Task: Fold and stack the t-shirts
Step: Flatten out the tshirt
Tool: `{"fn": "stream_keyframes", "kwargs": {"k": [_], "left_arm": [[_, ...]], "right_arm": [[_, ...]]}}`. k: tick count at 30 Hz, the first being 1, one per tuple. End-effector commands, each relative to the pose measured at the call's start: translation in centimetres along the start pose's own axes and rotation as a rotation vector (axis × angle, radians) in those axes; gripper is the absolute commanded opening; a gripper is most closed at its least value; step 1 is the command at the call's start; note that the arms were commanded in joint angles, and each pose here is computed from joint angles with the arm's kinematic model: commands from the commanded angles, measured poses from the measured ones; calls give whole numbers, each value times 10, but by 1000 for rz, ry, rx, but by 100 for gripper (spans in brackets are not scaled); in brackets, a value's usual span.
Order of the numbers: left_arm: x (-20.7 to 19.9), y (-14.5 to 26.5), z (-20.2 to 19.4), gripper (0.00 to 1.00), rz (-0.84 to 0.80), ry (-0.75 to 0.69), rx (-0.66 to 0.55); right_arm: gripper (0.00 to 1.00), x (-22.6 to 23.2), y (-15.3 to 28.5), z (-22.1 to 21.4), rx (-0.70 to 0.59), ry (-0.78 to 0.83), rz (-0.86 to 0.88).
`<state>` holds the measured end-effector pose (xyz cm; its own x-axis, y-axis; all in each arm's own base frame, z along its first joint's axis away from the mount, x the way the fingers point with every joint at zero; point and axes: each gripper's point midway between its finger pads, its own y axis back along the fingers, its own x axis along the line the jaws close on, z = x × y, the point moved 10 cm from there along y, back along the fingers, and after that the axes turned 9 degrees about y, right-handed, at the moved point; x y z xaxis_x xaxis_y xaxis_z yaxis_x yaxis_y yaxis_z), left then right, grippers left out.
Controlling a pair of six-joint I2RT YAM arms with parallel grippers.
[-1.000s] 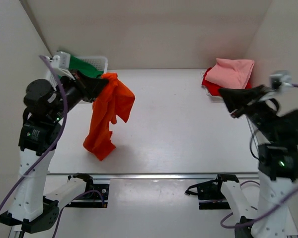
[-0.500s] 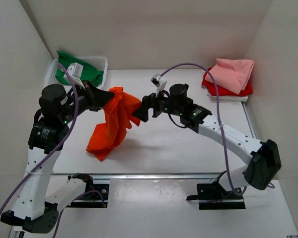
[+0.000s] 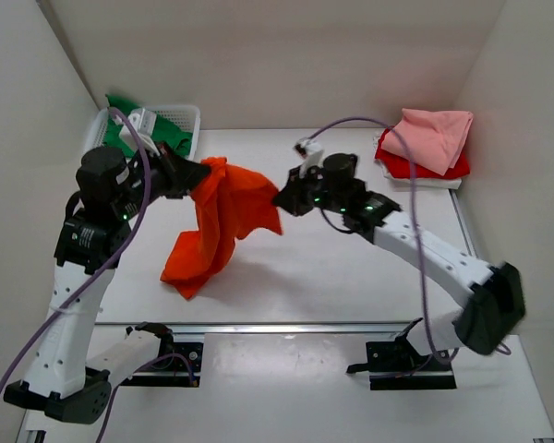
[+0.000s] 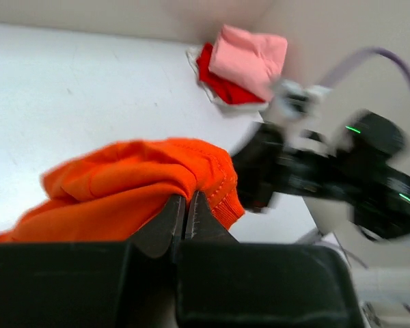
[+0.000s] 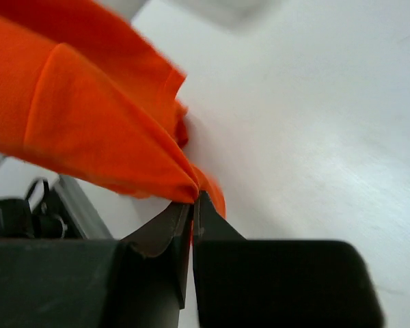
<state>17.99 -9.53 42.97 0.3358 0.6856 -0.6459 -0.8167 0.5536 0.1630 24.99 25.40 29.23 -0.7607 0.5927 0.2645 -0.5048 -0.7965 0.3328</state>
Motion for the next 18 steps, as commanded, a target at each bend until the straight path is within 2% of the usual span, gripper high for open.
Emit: {"fn": "stream_keyframes", "kwargs": {"k": [1,5,7,8,9,10,11,12,14,15,17,18], "left_arm": [[-24,-13,54,0,-22,-64,-160],[-64,-20,90,0,-166,-46,-226],[-80,-46,100,0,-302,29,-219],[-86,-54,101,0,-385,41,-172],[-86,-86,100,0,-454,97,-92],[-91,-122,102,0,-485,126,-45],[-119,-112,121,0,-584,79,-74],[-108,-159,110,0,-548,113,11],[-133,-161,127,0,-670,104,-31],[-132,-169,127,0,-714,133,-5],[-112,-174,124,0,-683,148,18],[-88,-177,116,0,-620,136,17]], "right_arm": [[0,0,103,75,-352,36,-204],[0,6,190,114,-534,90,-398],[0,5,221,129,-614,115,-511],[1,-7,229,137,-635,136,-567],[0,-16,249,148,-673,151,-645],[0,-20,253,162,-673,168,-596],[0,-41,260,166,-645,173,-603],[0,-41,279,175,-685,191,-610],[0,-36,295,187,-741,212,-657],[0,-27,298,192,-748,246,-655],[0,-16,291,196,-716,256,-610],[0,-11,279,196,-693,259,-559]]}}
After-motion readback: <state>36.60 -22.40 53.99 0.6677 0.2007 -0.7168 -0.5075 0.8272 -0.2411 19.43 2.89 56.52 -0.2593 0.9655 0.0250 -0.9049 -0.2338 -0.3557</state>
